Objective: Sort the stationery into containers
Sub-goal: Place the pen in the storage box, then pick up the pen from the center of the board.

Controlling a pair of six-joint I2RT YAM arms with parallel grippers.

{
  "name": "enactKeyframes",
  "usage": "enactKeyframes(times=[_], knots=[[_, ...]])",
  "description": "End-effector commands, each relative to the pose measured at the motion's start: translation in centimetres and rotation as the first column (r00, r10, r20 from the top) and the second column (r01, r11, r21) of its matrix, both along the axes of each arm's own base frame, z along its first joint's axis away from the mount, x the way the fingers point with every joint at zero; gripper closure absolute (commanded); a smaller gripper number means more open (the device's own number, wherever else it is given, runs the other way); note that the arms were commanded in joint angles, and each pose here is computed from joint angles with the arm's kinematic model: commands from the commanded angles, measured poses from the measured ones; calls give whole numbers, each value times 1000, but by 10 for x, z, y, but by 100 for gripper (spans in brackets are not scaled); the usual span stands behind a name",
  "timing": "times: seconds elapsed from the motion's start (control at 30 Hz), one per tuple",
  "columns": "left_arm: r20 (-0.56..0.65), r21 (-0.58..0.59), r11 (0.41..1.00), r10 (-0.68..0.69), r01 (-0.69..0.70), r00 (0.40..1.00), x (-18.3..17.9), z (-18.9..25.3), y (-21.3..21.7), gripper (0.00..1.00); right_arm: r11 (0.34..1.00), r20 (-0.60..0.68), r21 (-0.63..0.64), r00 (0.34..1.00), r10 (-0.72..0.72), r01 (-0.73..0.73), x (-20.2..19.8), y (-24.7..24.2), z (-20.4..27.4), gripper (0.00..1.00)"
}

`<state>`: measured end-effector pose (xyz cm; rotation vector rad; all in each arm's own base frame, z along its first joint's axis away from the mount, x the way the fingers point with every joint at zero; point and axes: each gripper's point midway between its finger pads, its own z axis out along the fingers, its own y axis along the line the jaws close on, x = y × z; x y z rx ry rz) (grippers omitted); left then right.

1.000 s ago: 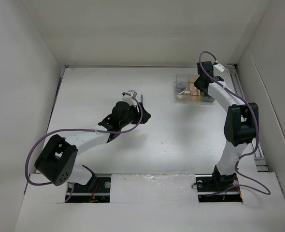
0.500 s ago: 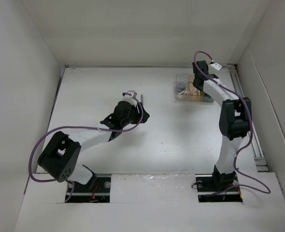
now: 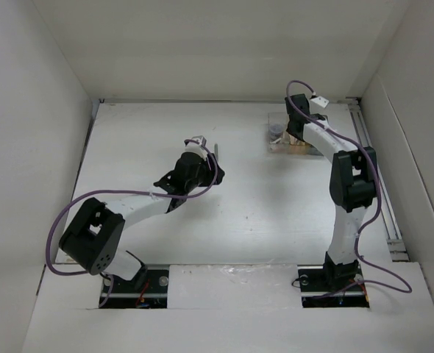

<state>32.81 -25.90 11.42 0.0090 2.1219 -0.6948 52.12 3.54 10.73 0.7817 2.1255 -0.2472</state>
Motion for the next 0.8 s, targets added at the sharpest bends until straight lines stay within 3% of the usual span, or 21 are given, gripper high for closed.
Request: enactKeyframes(times=[0.0,0.33,0.43,0.47,0.5,0.53,0.63,0.77], knots=[[44,8,999,37,-37,998,14,16,2,53,1000,52,-15,999,-1,2,9,5,22,58],[20,118,981,156,-157,988,35,-2,16,53,999,166,49,986,-30,22,-13,7,73,52],[-3,173,970,174,-171,985,39,-18,20,54,992,226,126,974,-16,-13,-25,15,88,65],[0,177,968,181,-178,983,43,-16,19,54,986,247,165,969,-10,-32,-28,20,91,85],[-13,191,966,181,-176,983,44,-23,18,54,971,254,216,966,44,-101,-32,34,91,96],[-14,204,964,176,-169,984,47,-27,17,55,956,272,255,960,70,-142,-38,46,84,100],[-41,242,958,171,-157,984,55,-41,11,58,892,357,349,921,157,-287,-57,79,102,100],[-43,311,930,218,-194,975,69,-55,15,62,851,387,380,898,209,-363,-81,108,98,97]])
